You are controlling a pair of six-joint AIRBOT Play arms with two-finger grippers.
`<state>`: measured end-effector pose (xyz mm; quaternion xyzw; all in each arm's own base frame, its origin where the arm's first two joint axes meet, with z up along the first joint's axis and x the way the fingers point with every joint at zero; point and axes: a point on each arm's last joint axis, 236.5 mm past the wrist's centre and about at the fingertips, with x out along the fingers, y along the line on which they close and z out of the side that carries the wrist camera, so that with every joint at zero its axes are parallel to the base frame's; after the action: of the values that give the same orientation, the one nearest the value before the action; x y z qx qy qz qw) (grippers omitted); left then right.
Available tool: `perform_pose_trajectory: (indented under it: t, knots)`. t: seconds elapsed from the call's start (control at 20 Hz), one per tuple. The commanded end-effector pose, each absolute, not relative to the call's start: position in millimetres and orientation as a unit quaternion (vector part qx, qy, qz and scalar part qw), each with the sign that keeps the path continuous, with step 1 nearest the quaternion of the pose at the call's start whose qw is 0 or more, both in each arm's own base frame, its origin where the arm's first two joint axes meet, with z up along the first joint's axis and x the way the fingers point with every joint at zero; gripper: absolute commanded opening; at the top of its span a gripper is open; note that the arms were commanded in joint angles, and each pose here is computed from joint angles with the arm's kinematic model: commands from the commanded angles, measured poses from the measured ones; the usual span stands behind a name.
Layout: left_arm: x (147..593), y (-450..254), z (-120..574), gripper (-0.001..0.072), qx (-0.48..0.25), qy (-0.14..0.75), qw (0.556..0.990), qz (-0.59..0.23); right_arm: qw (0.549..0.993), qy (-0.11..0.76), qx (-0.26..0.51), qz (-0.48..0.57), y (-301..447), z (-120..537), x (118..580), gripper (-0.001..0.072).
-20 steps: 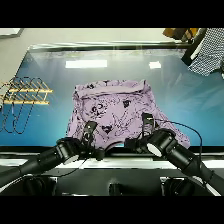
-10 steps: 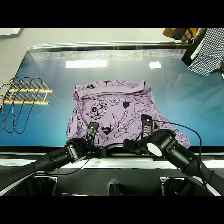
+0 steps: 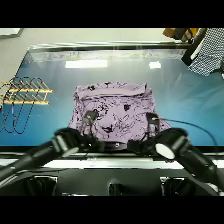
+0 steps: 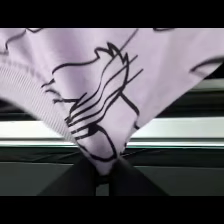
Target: Fold the clothes and pants, and hang the long-sleeved shirts on hangers.
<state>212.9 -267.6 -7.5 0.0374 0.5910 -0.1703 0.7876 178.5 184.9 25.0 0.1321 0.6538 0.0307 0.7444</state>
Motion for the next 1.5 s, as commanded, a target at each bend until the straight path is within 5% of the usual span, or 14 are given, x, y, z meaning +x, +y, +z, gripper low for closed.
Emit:
perform_pose_trajectory:
  t: [0.0,0.35,0.6,0.85,1.25,1.45]
  knots:
    - [229,-241,76,0.0023,0.055,0.558,0.806,-0.191,0.783,0.605,0.141,0.009,152,89,205,0.0039]
    - [226,-223,211,0.0024,0.052,0.509,0.823,-0.245,0.800,0.578,0.153,0.056,127,224,219,0.0039]
    - [178,-245,224,0.0024,0.023,0.553,0.769,-0.322,0.766,0.593,0.188,0.163,174,261,194,0.0039]
    - [230,-231,198,0.0023,0.040,0.545,0.804,-0.235,0.827,0.557,0.064,0.026,102,231,255,0.0040]
    - [305,-282,54,0.0023,0.075,0.638,0.734,-0.219,0.806,0.591,0.024,0.018,144,107,360,0.0040]
    - [333,-292,35,0.0022,0.011,0.644,0.722,-0.251,0.783,0.621,0.014,0.024,159,61,377,0.0040]
